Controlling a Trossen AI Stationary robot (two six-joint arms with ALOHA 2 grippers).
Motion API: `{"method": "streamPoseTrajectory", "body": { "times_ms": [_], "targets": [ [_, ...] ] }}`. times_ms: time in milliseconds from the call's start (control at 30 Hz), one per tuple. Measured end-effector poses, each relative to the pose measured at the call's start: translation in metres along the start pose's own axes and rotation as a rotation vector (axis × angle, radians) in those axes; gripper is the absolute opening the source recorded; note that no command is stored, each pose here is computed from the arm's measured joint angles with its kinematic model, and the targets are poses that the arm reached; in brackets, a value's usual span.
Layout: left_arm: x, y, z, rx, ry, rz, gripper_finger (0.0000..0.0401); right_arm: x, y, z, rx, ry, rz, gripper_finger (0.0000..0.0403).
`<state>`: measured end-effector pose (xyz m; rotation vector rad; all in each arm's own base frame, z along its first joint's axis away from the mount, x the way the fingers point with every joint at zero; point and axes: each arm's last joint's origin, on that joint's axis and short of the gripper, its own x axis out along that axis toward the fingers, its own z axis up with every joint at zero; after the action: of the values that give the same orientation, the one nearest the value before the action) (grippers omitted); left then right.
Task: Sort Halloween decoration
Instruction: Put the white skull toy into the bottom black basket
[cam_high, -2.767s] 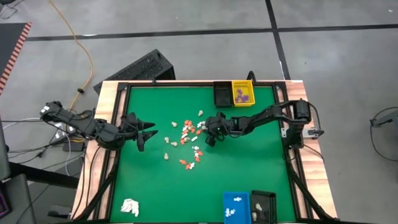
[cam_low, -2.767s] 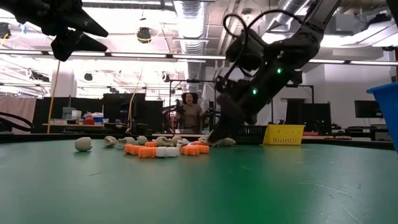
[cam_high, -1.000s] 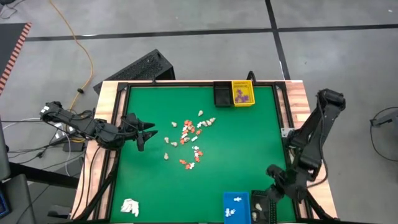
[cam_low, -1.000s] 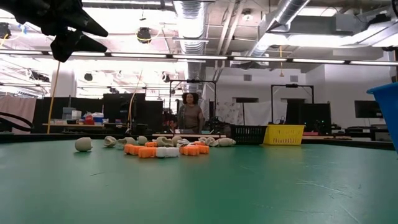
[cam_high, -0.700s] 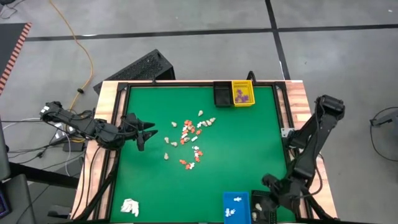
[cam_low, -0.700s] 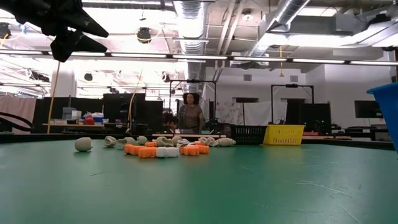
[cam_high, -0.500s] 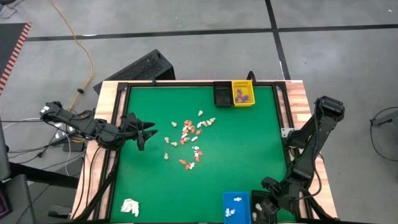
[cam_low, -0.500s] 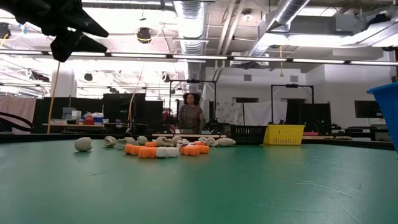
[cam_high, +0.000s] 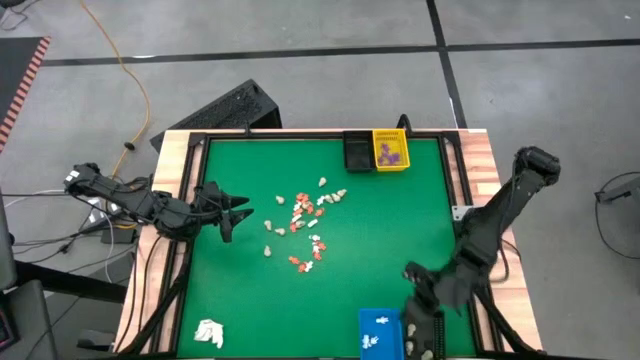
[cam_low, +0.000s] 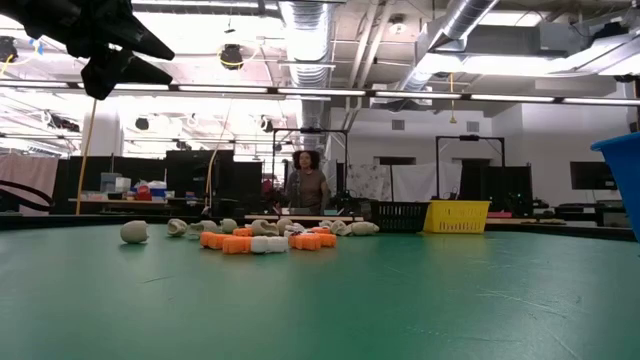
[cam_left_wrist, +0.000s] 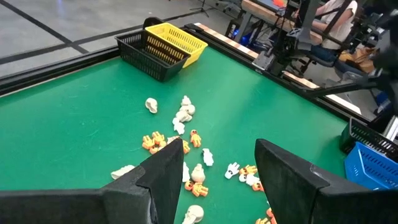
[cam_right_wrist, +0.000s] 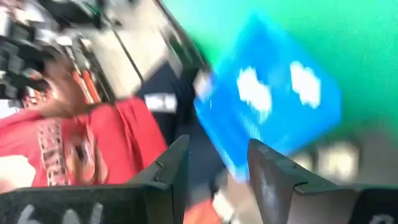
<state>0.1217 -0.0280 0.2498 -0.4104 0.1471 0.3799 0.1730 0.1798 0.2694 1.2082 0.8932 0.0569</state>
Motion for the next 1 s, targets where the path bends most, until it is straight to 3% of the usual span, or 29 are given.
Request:
{"method": "streamPoseTrajectory", "body": {
  "times_ms": [167,233,333,500,767,1000],
  "targets": [
    [0.0,0.0,0.0,0.002,0.0,0.0,0.0189,-0.009,0.001,0.064,-0.391,-0.298,-0.055,0.015],
    [0.0,0.0,0.0,0.01,0.0,0.0,0.0189,-0.012,-0.004,0.089,-0.529,-0.41,-0.154,0.0149],
    [0.0,0.0,0.0,0.015,0.0,0.0,0.0189,-0.014,-0.016,0.128,-0.608,-0.584,-0.353,0.0149],
    [0.0,0.0,0.0,0.017,0.0,-0.001,0.0189,-0.009,-0.045,0.185,-0.554,-0.714,-0.616,0.0149],
    [0.0,0.0,0.0,0.018,-0.001,0.001,0.0189,0.037,-0.088,0.234,-0.417,-0.791,-0.744,0.0149],
    [0.0,0.001,-0.002,0.035,0.014,0.012,0.0189,0.069,-0.117,0.256,-0.341,-0.861,-0.749,0.0149]
  ]
}}
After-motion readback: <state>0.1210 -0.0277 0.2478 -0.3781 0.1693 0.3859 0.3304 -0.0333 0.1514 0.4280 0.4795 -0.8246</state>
